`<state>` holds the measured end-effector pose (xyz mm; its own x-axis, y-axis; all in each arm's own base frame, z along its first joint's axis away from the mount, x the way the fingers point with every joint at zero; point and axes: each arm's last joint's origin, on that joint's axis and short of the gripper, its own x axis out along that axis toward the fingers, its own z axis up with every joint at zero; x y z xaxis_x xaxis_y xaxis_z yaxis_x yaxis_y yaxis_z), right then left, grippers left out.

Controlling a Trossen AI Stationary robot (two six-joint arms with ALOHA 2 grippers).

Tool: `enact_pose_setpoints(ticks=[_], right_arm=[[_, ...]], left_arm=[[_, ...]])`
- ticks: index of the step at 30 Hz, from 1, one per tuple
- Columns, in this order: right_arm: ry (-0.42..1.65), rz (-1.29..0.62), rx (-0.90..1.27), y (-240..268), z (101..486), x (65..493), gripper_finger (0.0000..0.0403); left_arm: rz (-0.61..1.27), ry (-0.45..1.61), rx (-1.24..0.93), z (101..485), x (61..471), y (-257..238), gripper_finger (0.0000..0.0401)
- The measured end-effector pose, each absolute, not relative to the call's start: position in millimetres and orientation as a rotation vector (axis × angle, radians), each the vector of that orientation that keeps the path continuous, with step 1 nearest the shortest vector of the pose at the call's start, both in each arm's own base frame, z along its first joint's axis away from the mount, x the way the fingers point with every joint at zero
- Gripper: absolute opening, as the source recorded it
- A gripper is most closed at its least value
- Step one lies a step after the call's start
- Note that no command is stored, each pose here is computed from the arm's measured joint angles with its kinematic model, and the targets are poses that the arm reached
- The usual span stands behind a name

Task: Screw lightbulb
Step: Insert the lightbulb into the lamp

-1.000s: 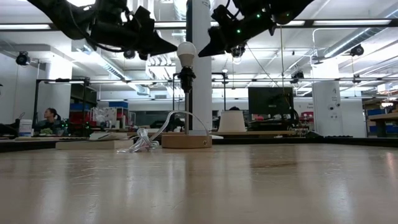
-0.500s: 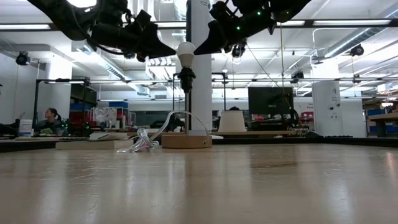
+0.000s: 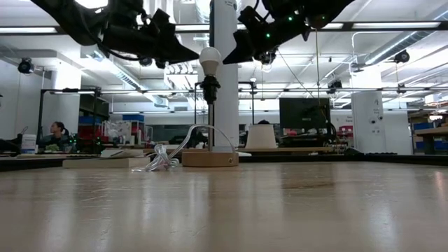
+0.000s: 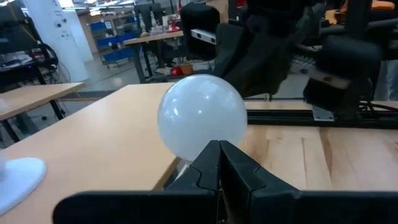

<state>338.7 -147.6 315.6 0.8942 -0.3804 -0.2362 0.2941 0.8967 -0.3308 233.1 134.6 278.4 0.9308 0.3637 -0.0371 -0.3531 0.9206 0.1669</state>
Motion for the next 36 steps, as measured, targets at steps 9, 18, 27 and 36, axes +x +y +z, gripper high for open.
enact_pose_setpoints(ticks=[9, 18, 27, 36], right_arm=[[0.301, -0.302, -0.279, -143.6, 314.3, 340.3, 0.0000], [0.351, -0.280, -0.267, -135.8, 309.2, 342.0, 0.0000], [0.355, -0.379, -0.288, -146.6, 310.6, 338.4, 0.0000], [0.311, -0.301, -0.288, -145.8, 311.2, 341.5, 0.0000]], left_arm=[[0.407, 0.073, 0.158, 276.7, 233.3, 137.9, 0.0000], [0.492, 0.132, 0.132, 272.6, 230.5, 139.5, 0.0000], [0.274, 0.067, 0.156, 281.6, 229.1, 130.8, 0.0000], [0.408, 0.077, 0.154, 278.0, 231.7, 137.0, 0.0000]])
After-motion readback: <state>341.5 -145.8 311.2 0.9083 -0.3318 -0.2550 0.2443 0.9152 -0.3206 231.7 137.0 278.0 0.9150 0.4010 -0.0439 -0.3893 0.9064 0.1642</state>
